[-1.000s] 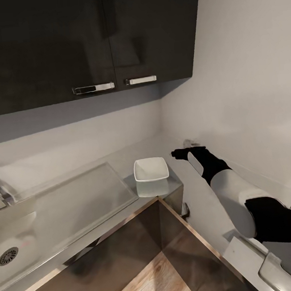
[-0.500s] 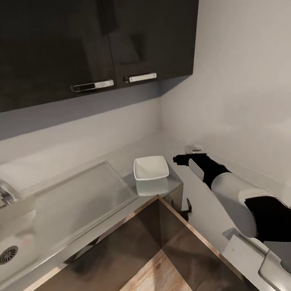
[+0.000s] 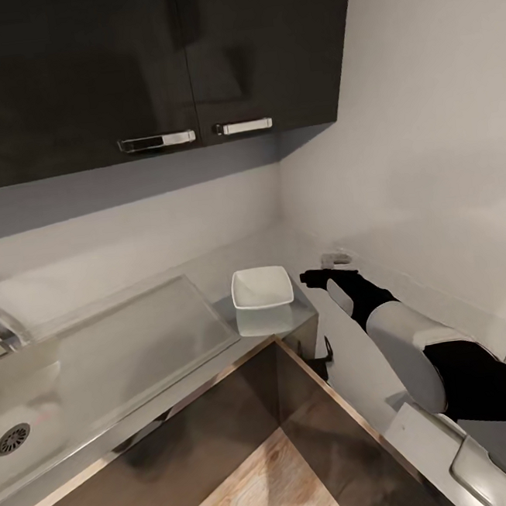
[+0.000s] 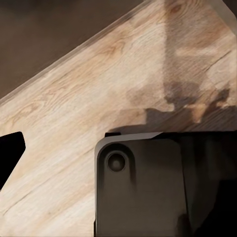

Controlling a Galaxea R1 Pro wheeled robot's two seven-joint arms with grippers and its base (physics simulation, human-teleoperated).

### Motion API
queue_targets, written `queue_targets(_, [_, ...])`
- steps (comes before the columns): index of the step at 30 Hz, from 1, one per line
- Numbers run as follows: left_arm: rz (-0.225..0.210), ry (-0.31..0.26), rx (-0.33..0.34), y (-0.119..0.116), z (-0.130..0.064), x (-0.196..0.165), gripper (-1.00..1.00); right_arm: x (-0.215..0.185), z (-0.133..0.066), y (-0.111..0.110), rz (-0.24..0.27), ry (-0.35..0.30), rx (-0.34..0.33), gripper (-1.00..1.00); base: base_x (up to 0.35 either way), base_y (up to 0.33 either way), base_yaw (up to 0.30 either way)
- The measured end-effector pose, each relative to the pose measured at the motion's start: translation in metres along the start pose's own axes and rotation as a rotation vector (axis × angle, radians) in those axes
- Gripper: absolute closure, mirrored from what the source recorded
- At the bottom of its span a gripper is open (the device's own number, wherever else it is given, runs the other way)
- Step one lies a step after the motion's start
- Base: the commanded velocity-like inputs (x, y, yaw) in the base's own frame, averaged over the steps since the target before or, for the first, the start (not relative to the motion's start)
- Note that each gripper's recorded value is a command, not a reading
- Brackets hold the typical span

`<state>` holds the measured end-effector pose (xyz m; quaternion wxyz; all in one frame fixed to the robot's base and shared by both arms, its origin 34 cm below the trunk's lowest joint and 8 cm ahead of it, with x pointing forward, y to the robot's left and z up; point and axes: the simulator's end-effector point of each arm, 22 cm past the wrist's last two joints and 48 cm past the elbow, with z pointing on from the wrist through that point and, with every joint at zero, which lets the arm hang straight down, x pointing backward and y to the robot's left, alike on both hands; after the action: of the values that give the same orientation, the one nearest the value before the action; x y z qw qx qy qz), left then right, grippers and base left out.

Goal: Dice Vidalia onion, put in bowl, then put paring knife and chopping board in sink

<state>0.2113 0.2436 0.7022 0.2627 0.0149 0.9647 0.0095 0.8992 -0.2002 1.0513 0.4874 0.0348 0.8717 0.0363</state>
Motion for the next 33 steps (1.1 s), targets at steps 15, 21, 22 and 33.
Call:
queue_targets(15, [0.001,0.031,0.000,0.000,-0.002,0.011,-1.00,0.017,0.011,0.005,0.000,0.026,-0.034,-1.00,0.033,0.000,0.000])
queue_targets(21, [0.001,0.042,0.000,0.000,-0.003,0.014,-1.00,0.027,0.015,0.004,0.002,0.043,-0.033,-1.00,0.002,0.000,0.000])
queue_targets(22, [0.001,0.043,0.000,0.000,-0.003,0.015,-1.00,0.028,0.016,0.004,0.002,0.046,-0.033,-1.00,0.000,0.000,0.000])
queue_targets(33, [-0.001,0.060,0.002,-0.002,-0.004,0.020,-1.00,0.041,0.023,0.009,0.004,0.065,-0.040,-1.00,0.000,0.000,0.000])
